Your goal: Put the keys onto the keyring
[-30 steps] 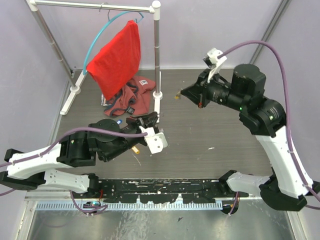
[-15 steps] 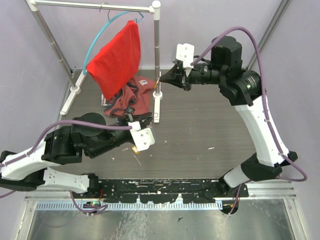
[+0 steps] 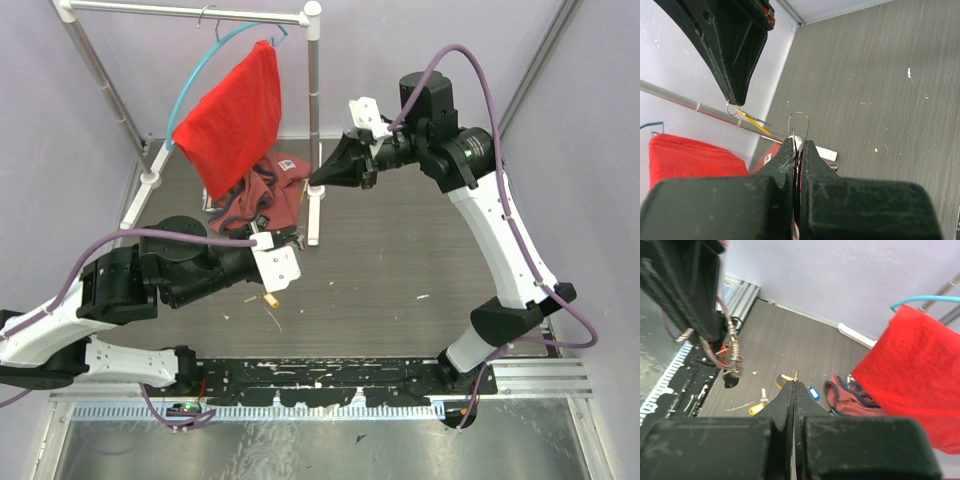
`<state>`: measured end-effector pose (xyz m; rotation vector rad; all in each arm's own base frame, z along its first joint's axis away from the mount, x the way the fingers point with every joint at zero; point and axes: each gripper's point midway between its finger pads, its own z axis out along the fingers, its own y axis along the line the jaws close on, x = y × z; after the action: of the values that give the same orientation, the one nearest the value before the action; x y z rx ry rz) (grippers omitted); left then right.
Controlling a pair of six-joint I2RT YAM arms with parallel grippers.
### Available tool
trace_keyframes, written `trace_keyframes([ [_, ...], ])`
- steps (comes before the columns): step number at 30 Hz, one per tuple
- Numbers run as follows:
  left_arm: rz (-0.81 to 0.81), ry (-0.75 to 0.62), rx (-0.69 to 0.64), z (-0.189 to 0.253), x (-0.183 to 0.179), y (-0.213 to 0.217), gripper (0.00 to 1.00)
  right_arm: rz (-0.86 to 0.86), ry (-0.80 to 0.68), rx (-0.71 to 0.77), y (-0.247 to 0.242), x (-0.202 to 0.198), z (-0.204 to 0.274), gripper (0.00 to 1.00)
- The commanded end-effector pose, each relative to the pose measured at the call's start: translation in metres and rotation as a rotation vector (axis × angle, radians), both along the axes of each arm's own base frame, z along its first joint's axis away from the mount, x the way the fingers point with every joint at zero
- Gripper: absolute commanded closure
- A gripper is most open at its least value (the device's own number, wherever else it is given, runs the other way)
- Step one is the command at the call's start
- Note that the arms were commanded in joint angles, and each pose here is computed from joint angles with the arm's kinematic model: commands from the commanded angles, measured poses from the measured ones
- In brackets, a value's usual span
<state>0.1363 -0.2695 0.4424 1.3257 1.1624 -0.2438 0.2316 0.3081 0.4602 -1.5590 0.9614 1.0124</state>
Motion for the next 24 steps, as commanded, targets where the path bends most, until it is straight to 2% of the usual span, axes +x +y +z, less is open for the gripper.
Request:
trace_keyframes([
  [1, -0.036, 0.007, -0.058, 0.019, -0.006, 0.000, 1.00, 0.120, -0.086, 0.081, -0.012, -0.049, 0.028, 0.99],
  [9, -0.096, 0.034, -0.053, 0.021, -0.015, -0.013, 1.00, 0.178, -0.083, 0.078, -0.017, -0.081, 0.025, 0.99],
  [24, -0.148, 0.057, -0.029, 0.021, -0.022, -0.025, 1.00, 0.200, -0.069, 0.050, -0.023, -0.102, 0.015, 0.99],
])
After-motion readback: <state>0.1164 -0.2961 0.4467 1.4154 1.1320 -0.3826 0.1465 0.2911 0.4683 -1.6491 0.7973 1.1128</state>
